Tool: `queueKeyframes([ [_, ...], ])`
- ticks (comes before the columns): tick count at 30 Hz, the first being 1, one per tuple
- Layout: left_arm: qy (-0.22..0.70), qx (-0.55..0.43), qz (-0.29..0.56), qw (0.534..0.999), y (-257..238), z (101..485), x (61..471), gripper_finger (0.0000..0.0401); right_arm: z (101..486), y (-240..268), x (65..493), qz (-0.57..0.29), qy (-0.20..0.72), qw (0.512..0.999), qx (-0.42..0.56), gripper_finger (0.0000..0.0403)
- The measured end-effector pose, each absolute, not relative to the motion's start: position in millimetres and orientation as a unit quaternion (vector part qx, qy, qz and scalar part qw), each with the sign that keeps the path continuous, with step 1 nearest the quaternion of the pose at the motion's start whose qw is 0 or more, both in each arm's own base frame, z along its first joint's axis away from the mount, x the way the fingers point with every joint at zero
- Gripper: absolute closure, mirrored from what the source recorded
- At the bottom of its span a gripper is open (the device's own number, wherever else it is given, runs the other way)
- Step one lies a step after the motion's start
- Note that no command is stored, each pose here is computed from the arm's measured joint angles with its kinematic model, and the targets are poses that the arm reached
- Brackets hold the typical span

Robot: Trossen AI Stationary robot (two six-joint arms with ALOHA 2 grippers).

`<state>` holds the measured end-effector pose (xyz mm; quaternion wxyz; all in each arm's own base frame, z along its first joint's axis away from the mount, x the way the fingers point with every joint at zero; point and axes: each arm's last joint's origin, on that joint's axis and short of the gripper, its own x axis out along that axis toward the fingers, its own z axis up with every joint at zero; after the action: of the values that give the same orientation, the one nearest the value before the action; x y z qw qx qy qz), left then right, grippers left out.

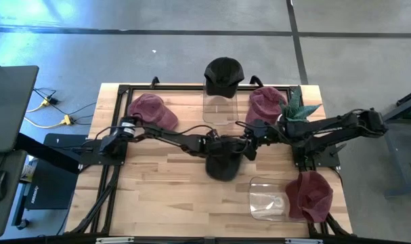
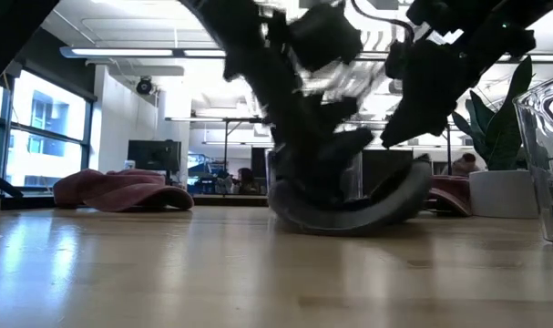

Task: Pick & Place hat
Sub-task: Put the black cap into the top transparent bin

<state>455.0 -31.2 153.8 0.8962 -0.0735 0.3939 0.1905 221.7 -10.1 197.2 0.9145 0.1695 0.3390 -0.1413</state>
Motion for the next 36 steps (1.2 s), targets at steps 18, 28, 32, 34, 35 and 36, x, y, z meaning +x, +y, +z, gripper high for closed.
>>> queueKeyframes([
  [18, 0.456, 0.005, 0.161, 0.875, -69.8, 201.9, 437.6, 0.0387, 197.4, 9.4, 223.8, -0.010, 0.385, 0.919, 0.084, 0.0272],
  [28, 0.444, 0.005, 0.194, 0.875, -47.2, 201.1, 442.7, 0.0387, 195.5, 15.5, 202.2, -0.062, 0.450, 0.890, 0.028, 0.0271],
  [32, 0.444, 0.005, 0.192, 0.875, -48.7, 201.1, 442.6, 0.0387, 192.4, 15.7, 202.8, -0.103, 0.453, 0.885, -0.004, 0.0248],
  [34, 0.443, 0.005, 0.191, 0.876, -49.3, 201.2, 442.6, 0.0387, 188.6, 16.1, 202.8, -0.112, 0.466, 0.877, -0.020, 0.0228],
  [35, 0.443, 0.005, 0.191, 0.876, -49.2, 201.2, 442.6, 0.0387, 186.0, 16.2, 203.4, -0.113, 0.474, 0.873, -0.030, 0.0217],
  [36, 0.442, 0.005, 0.193, 0.876, -48.4, 201.3, 442.9, 0.0387, 183.2, 16.3, 204.6, -0.109, 0.481, 0.869, -0.041, 0.0207],
])
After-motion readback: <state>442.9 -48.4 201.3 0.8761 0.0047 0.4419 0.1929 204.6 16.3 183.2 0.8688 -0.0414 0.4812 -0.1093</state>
